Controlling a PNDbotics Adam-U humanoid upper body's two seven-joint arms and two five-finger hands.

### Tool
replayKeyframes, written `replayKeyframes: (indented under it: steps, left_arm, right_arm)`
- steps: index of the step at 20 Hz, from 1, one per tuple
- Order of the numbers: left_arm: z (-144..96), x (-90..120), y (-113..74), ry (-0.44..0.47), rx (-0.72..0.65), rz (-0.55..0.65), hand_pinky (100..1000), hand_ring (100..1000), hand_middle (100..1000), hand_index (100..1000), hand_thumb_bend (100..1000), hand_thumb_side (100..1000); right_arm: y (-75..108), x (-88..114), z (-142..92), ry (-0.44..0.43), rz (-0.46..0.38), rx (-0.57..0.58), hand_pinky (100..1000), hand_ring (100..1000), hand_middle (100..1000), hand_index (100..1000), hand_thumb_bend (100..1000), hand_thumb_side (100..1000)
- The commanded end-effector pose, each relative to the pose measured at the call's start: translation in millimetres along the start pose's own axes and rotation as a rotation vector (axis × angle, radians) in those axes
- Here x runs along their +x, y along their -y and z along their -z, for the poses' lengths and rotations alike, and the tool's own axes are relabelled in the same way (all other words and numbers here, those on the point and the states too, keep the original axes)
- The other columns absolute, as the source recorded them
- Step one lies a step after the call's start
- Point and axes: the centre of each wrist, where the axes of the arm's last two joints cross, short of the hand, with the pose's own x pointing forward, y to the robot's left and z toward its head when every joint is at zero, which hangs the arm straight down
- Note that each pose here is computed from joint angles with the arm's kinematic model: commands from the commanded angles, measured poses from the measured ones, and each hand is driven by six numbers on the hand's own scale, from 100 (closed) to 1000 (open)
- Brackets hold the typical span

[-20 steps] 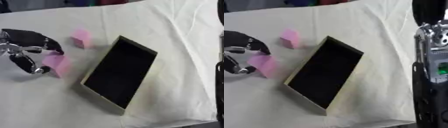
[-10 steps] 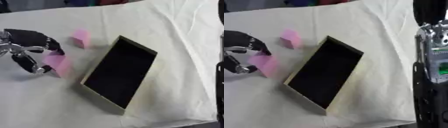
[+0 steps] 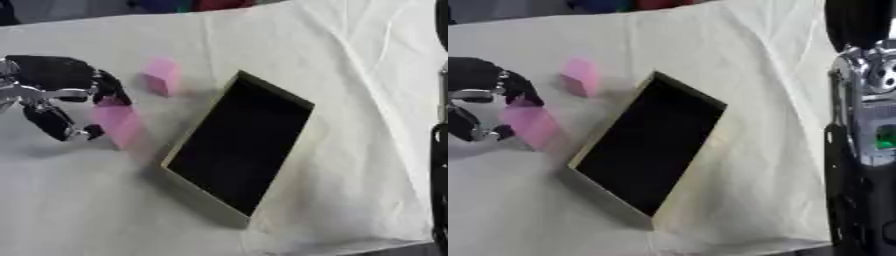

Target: Pick up objects on the table and place them in the box.

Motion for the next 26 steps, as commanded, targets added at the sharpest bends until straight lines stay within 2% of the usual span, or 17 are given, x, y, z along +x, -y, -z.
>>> replayKeyframes:
  steps: [1,4,8,17,26]
  left_arm:
    - [-14,2,-33.3,-0.008,0.088,0.042,601,556,396,496,100,128]
    - [-12,7,-52.5,0.014,0.136,0.051,601,556,396,497,100,129]
    - [1,19,-77.6,0.095,0.215,0.052,596,550,394,496,100,151]
    - [54,42,-130.1,0.271,0.261,0.044,594,549,402,507,100,181]
    - [103,86,-146.0,0.422,0.224,0.083,593,551,408,512,100,186]
  right_arm:
    - [4.5,7,5,0.031,-0.018,-0.005,858,829,593,792,100,1000]
    - [4.0,8,5,0.033,-0.018,-0.007,858,829,594,793,100,1000]
    - [-0.7,10,6,0.042,-0.006,-0.008,857,828,595,792,100,1000]
    - [-2.3,11,5,0.037,0.001,-0.028,858,828,595,792,100,1000]
    - [2.5,20,4,0.042,-0.013,-0.091,856,826,597,792,100,1000]
